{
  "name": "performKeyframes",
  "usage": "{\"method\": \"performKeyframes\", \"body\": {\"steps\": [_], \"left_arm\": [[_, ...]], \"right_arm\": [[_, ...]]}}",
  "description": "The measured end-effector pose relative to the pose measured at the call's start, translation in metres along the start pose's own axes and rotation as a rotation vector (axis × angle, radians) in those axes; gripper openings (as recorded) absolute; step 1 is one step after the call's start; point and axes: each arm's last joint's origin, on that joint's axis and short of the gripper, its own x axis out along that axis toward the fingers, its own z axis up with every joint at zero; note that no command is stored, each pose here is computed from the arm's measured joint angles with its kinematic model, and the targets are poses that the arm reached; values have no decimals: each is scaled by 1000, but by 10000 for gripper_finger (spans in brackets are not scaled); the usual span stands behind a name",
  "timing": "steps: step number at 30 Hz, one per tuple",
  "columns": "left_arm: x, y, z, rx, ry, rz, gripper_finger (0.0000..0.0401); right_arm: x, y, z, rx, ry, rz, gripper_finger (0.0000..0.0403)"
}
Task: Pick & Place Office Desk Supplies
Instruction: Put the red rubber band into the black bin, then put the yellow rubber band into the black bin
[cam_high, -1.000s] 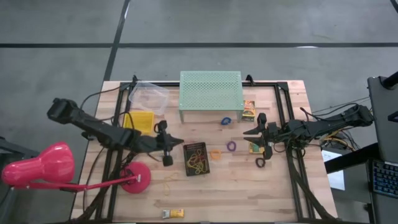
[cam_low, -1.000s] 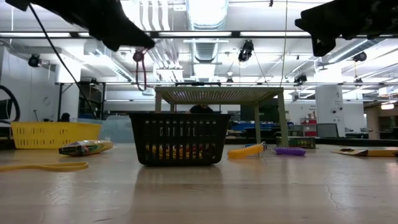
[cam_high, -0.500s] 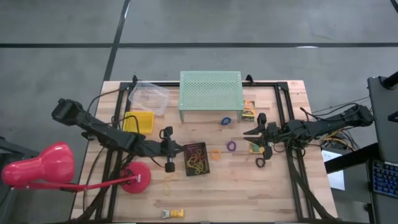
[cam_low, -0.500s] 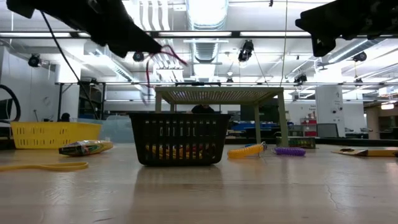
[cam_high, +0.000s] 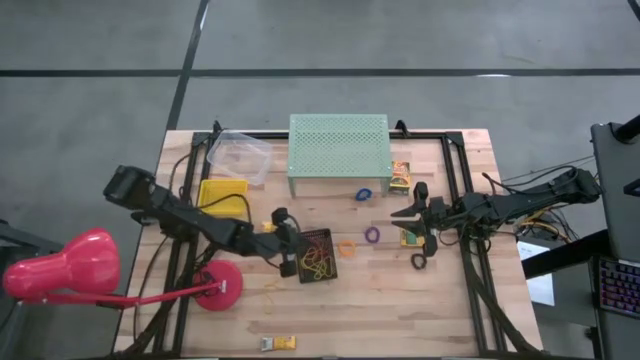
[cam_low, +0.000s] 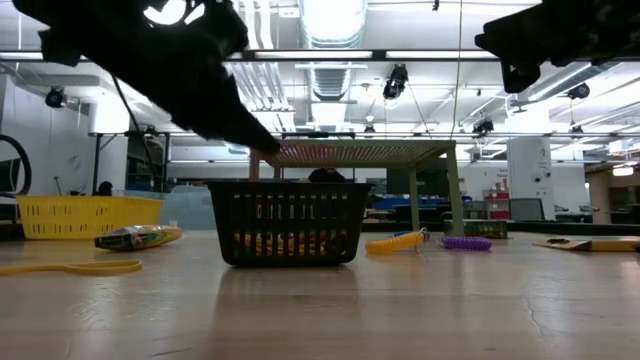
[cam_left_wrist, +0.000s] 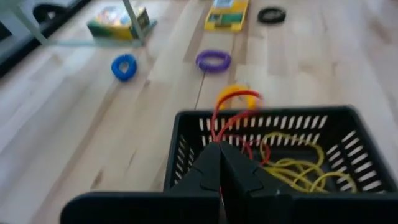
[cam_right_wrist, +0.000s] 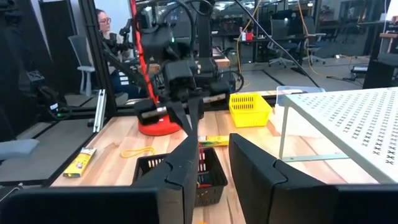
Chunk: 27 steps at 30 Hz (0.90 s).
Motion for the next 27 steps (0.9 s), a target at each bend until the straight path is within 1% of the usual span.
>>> {"method": "performKeyframes", "body": {"steps": [6, 8, 18, 22, 27], "left_arm": [[18, -1, -14, -12, 128, 18, 1], [21, -2, -16, -24, 150, 24, 4], [18, 0, -12, -36, 134, 14, 28], [18, 0, -12, -36, 133, 13, 53], [18, -1, -12, -27, 140, -13, 108]], "right_arm": [[0, 0, 0, -1, 3, 0, 77], [0, 0, 0, -1, 3, 0, 77], [0, 0, 0, -1, 3, 0, 89], [0, 0, 0, -1, 3, 0, 91], [0, 0, 0, -1, 3, 0, 84]]}}
